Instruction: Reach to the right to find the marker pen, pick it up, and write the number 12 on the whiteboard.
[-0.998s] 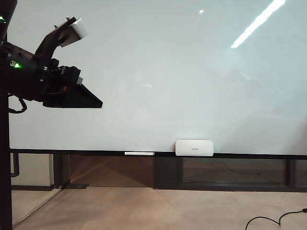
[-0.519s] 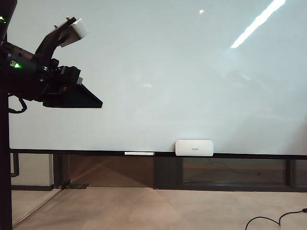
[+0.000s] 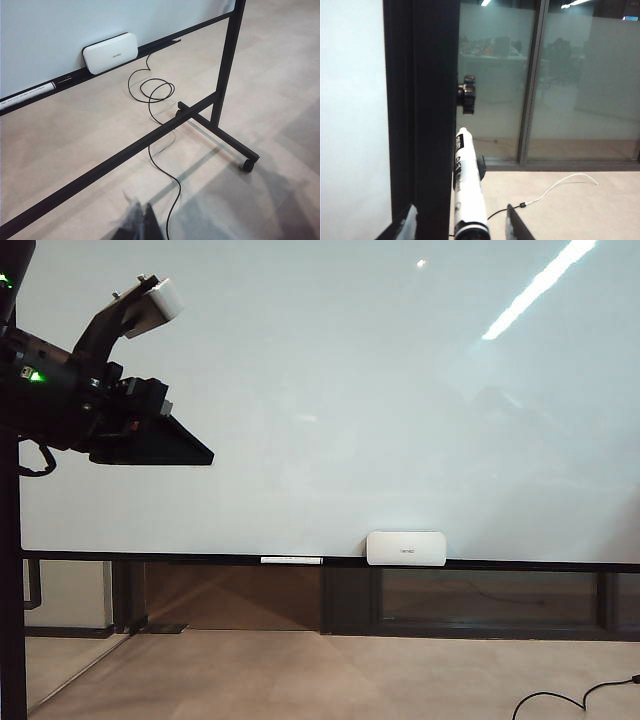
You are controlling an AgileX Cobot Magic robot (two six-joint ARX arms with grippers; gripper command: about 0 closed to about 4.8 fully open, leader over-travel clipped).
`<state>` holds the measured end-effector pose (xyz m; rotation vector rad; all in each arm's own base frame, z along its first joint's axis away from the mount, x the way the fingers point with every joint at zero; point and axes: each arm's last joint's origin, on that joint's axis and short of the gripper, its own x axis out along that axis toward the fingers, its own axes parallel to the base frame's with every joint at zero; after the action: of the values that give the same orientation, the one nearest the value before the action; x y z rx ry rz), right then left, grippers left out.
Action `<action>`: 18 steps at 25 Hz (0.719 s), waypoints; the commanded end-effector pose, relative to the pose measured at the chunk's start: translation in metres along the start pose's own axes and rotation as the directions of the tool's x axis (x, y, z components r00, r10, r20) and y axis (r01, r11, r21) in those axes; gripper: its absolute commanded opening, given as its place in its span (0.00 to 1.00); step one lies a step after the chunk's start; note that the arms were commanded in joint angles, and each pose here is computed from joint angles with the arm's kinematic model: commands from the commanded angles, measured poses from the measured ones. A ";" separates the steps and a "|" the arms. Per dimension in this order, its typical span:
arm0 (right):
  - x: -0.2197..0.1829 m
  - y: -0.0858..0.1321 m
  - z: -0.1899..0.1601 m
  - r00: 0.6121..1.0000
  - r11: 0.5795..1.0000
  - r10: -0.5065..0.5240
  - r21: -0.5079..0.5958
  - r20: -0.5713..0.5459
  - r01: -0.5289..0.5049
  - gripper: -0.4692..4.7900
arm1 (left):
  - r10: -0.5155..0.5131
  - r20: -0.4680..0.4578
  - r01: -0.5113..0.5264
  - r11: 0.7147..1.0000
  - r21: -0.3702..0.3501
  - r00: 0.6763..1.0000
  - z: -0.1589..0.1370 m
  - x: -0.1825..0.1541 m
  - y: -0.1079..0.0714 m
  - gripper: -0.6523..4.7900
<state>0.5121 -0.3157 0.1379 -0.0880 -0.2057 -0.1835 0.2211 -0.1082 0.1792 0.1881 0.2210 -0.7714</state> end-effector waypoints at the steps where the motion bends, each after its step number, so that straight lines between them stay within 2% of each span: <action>1: 0.001 -0.001 0.006 0.999 1.000 -0.024 -0.014 0.026 0.024 0.49 | 0.004 0.016 -0.004 1.000 0.002 1.000 0.003 0.000 0.000 0.11; 18: 0.002 0.000 0.006 0.999 0.999 -0.024 -0.027 0.026 0.025 0.46 | 0.004 0.016 -0.004 1.000 0.003 1.000 0.003 0.000 0.000 0.11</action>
<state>0.5123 -0.3157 0.1382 -0.1021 -0.2077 -0.2067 0.2211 -0.1082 0.1792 0.1881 0.2210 -0.7714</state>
